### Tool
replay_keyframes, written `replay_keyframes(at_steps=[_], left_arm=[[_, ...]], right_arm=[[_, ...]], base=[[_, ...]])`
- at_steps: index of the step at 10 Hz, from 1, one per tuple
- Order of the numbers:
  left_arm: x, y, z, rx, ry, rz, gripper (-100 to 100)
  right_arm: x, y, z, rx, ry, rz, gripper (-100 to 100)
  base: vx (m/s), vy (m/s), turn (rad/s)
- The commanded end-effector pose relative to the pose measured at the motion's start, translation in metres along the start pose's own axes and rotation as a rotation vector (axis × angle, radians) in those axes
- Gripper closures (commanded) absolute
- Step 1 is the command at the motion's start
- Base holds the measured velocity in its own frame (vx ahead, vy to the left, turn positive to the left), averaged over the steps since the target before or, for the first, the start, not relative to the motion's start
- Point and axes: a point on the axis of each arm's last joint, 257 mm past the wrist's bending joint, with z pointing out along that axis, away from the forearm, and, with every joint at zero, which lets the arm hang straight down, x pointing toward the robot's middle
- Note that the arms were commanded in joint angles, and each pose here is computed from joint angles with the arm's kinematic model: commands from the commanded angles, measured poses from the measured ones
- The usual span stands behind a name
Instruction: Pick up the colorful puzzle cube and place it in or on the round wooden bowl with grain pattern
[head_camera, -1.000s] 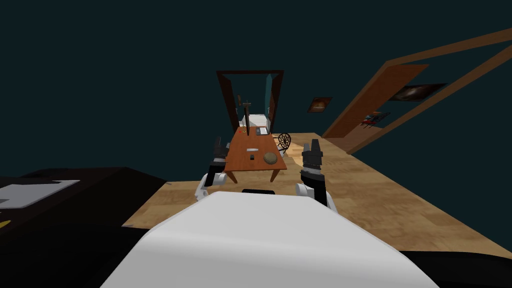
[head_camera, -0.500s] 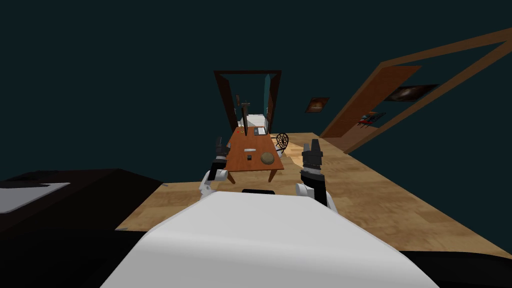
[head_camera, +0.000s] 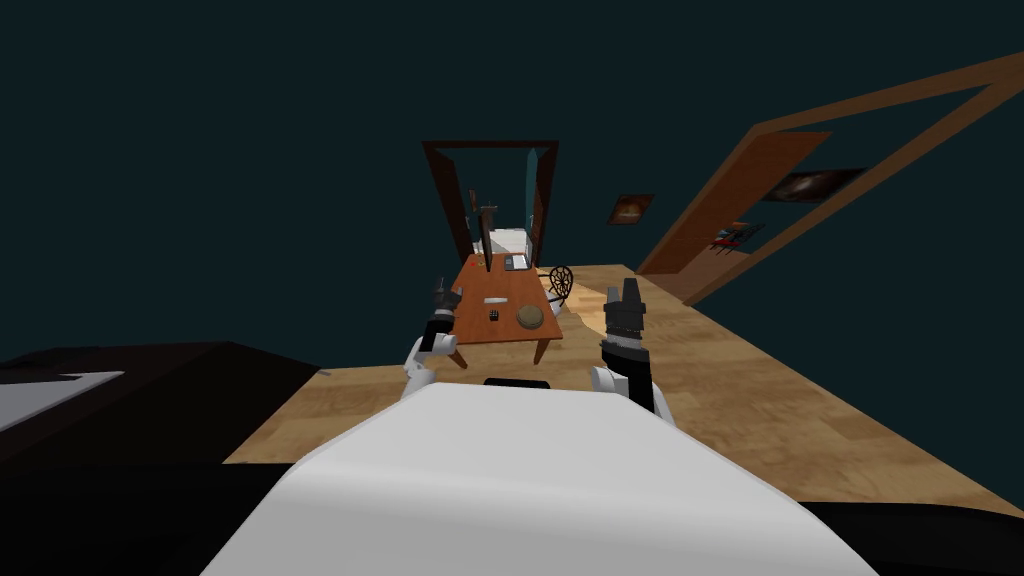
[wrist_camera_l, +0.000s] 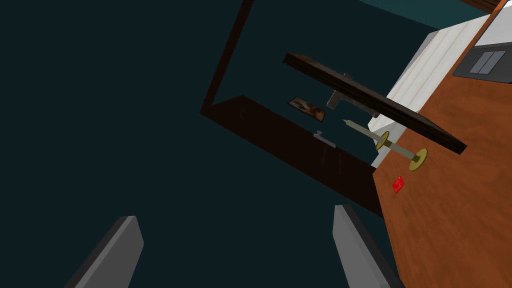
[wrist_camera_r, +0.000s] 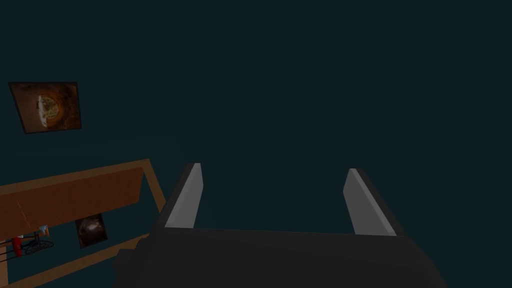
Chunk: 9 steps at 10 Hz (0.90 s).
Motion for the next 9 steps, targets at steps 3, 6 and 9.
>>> replay_keyframes(at_steps=[3,6,9], left_arm=[[-0.018,0.022,0.009,-0.041,-0.049,-0.074,-100],[-0.037,0.041,0.019,-0.075,-0.103,-0.16,-100],[-0.061,0.07,0.022,-0.128,-0.177,-0.242,-100]], right_arm=[[0.0,0.0,0.0,0.0,0.0,0.0,0],[0.0,0.0,0.0,0.0,0.0,0.0,0],[0.0,0.0,0.0,0.0,0.0,0.0,0]], base=[[0.023,-0.063,-0.016],[0.014,-0.048,-0.023],[0.026,-0.064,-0.026]])
